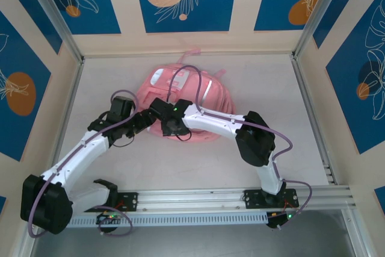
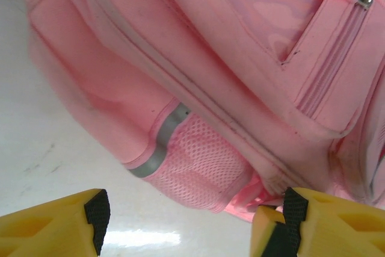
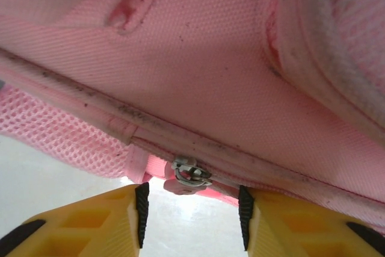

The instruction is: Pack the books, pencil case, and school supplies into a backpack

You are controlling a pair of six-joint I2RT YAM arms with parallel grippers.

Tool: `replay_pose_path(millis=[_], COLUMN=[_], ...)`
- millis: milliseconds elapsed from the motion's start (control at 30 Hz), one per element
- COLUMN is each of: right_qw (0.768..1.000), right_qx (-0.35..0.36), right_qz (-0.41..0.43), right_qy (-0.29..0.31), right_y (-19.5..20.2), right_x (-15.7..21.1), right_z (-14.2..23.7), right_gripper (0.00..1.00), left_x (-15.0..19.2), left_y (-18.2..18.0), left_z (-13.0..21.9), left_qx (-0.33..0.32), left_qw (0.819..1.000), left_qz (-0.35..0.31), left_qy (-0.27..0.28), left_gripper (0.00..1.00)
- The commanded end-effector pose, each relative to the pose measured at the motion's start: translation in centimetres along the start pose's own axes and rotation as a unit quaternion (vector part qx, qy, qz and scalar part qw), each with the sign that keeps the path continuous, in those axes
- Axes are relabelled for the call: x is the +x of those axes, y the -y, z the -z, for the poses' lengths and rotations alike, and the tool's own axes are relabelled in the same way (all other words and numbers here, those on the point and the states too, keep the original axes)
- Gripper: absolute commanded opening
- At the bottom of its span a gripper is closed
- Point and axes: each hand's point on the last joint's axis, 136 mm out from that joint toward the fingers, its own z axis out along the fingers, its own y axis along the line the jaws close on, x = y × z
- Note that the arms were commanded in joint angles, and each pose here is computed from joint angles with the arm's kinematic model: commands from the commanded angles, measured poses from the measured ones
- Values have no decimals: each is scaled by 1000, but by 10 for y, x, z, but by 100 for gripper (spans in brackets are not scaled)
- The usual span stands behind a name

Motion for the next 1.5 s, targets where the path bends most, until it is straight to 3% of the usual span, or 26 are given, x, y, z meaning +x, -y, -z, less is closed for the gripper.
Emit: replay_pose_path(millis=[0, 133, 233, 567, 833, 1033, 1467], right_qw=[999, 999, 998, 996, 992, 990, 983], right_qx=[39, 43, 49, 65, 92, 107, 163], right_qz=[-4, 15, 25, 68, 85, 94, 82], right_qy=[13, 14, 14, 15, 11, 1, -26], right_y=[12, 14, 15, 16, 27, 49, 120], right_x=[-6, -6, -6, -6, -2, 10, 40], right_z=[1, -1, -2, -8, -1, 14, 27], right_gripper=[40, 25, 20, 29, 11, 7, 6], left_x=[-4, -8, -10, -10, -10, -12, -17], left_y=[16, 26, 25, 18, -3, -10, -16], left_z=[-13, -27, -36, -54, -66, -71, -76], left_qx=[44, 63, 60, 46, -4, -27, -54], left_qw=[999, 997, 997, 996, 998, 998, 998], left_qz=[31, 44, 52, 71, 66, 55, 32], left_qy=[-9, -14, -16, -18, -10, -5, -4], left_gripper=[76, 74, 72, 63, 33, 19, 13])
